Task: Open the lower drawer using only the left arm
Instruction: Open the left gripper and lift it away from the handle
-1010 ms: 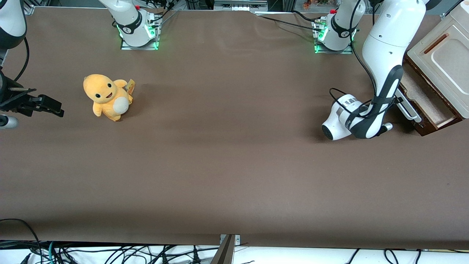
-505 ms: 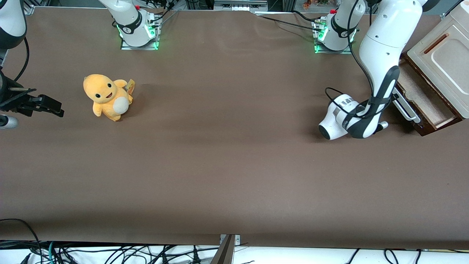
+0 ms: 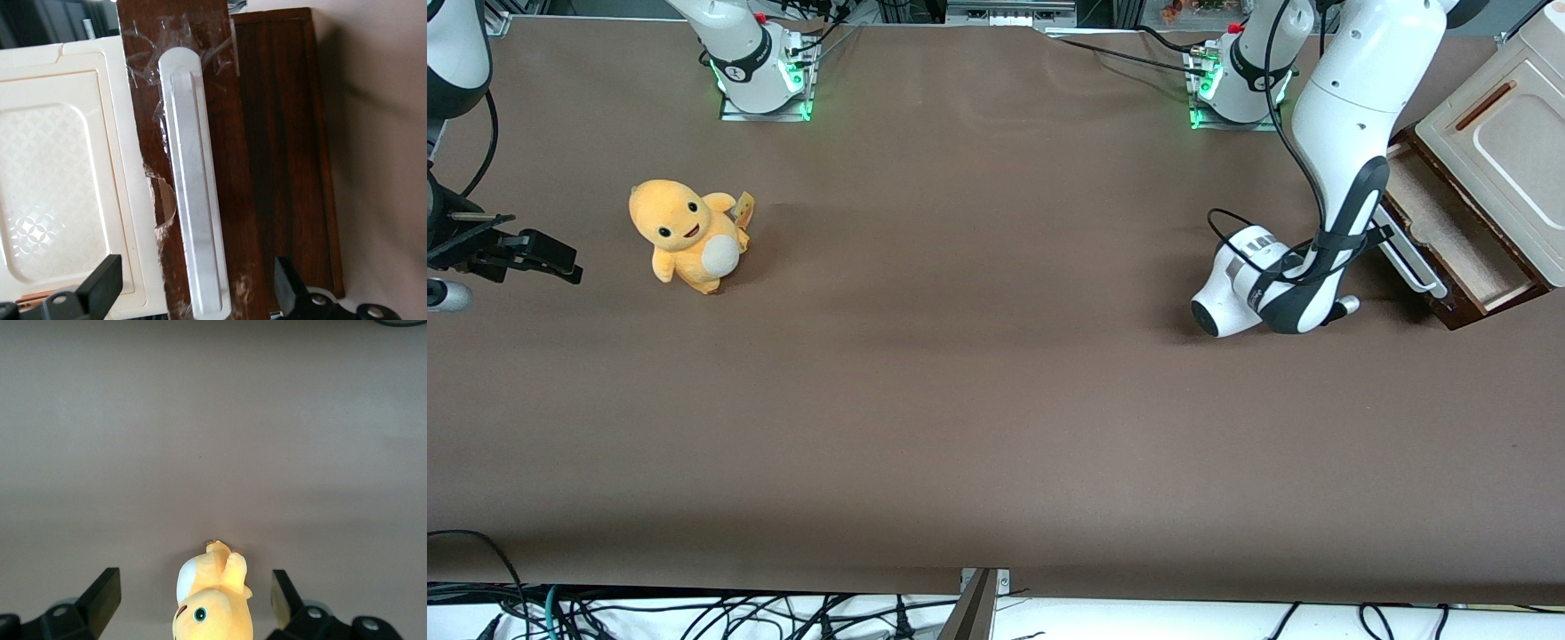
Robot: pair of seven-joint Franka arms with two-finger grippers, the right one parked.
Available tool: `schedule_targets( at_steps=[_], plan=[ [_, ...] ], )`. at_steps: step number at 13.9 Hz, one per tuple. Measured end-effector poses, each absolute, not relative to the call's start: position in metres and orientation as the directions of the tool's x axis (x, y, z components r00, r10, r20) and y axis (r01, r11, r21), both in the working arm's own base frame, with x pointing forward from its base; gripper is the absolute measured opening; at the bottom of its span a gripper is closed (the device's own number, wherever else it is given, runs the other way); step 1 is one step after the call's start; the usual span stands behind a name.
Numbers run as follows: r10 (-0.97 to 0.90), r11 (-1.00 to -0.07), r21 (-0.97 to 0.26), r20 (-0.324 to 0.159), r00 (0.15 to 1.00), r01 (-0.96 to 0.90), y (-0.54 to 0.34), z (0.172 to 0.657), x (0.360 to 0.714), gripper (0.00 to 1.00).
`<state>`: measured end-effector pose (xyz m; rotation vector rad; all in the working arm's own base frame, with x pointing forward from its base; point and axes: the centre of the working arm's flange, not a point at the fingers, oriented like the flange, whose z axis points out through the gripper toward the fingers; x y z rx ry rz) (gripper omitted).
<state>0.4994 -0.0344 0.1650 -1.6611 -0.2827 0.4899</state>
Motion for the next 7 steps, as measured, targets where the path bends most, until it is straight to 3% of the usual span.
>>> schedule_targets(
  at_steps=[7],
  plan=[
    [0.466,-0.447,-0.891,-0.303,0.831,-0.074,-0.06,0.265,0.539,1.0]
  ],
)
